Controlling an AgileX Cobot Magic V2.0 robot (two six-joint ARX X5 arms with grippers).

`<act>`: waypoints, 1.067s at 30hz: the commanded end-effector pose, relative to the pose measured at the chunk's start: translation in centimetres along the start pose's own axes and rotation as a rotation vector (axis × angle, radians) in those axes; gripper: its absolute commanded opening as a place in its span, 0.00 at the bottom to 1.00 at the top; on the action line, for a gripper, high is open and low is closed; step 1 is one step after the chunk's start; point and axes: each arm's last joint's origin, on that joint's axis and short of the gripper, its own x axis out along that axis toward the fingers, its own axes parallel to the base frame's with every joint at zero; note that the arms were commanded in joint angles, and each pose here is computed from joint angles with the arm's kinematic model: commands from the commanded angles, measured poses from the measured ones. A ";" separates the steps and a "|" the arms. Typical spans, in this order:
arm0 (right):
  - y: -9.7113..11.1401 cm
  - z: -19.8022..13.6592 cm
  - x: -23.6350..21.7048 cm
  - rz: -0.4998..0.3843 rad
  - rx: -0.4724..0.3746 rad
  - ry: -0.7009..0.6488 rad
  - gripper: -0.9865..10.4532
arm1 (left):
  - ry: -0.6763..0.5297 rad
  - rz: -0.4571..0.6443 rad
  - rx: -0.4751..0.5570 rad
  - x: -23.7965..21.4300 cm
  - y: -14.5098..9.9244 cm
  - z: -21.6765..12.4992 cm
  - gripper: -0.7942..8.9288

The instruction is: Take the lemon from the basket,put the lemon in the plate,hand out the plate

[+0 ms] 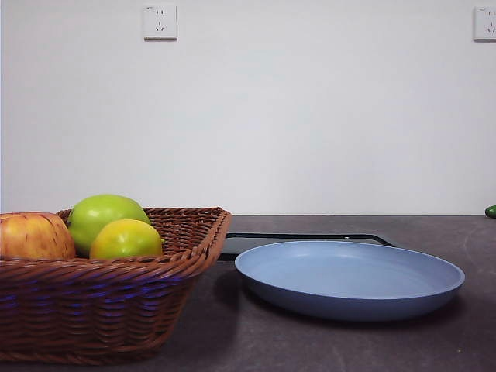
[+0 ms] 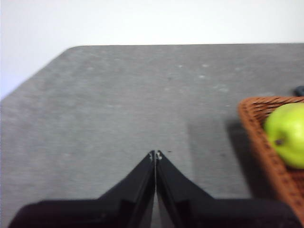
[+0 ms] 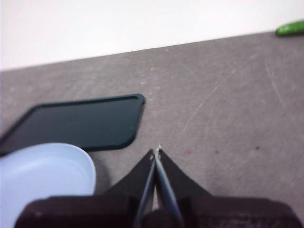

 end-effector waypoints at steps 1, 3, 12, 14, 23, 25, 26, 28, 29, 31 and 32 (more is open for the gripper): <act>0.0 -0.1 0.0 0.005 0.251 -0.005 0.10 | 0.002 -0.081 -0.168 0.1 -0.2 -0.1 0.09; 0.0 0.1 0.0 0.010 0.353 -0.017 0.10 | 0.019 -0.168 -0.248 0.0 -0.5 -0.1 0.09; 0.5 0.2 0.0 0.148 0.505 0.027 0.09 | 0.053 -0.518 -0.391 -0.4 -1.4 0.6 0.09; 0.6 0.3 -0.1 0.206 0.506 0.050 0.09 | 0.049 -0.518 -0.408 -0.5 -1.4 1.0 0.09; 1.3 3.5 -2.0 0.228 0.512 0.085 0.09 | 0.042 -0.468 -0.424 -2.7 -1.3 4.8 0.09; 1.6 4.8 -2.6 0.234 0.509 0.069 0.09 | 0.015 -0.460 -0.419 -3.3 -1.3 5.9 0.09; 1.7 5.4 -2.9 0.234 0.509 0.069 0.09 | 0.004 -0.462 -0.417 -3.6 -1.3 6.3 0.09; 1.9 6.6 -3.4 0.226 0.508 0.083 0.09 | -0.003 -0.463 -0.416 -4.1 -1.3 7.4 0.09; 2.0 7.1 -3.6 0.225 0.498 0.088 0.09 | -0.001 -0.464 -0.415 -4.3 -1.3 7.8 0.09; 2.2 8.5 -4.0 0.223 0.453 0.092 0.09 | 0.011 -0.460 -0.400 -4.5 -1.3 8.9 0.09; 2.3 9.0 -4.1 0.223 0.436 0.095 0.09 | 0.017 -0.458 -0.394 -4.5 -1.3 9.4 0.09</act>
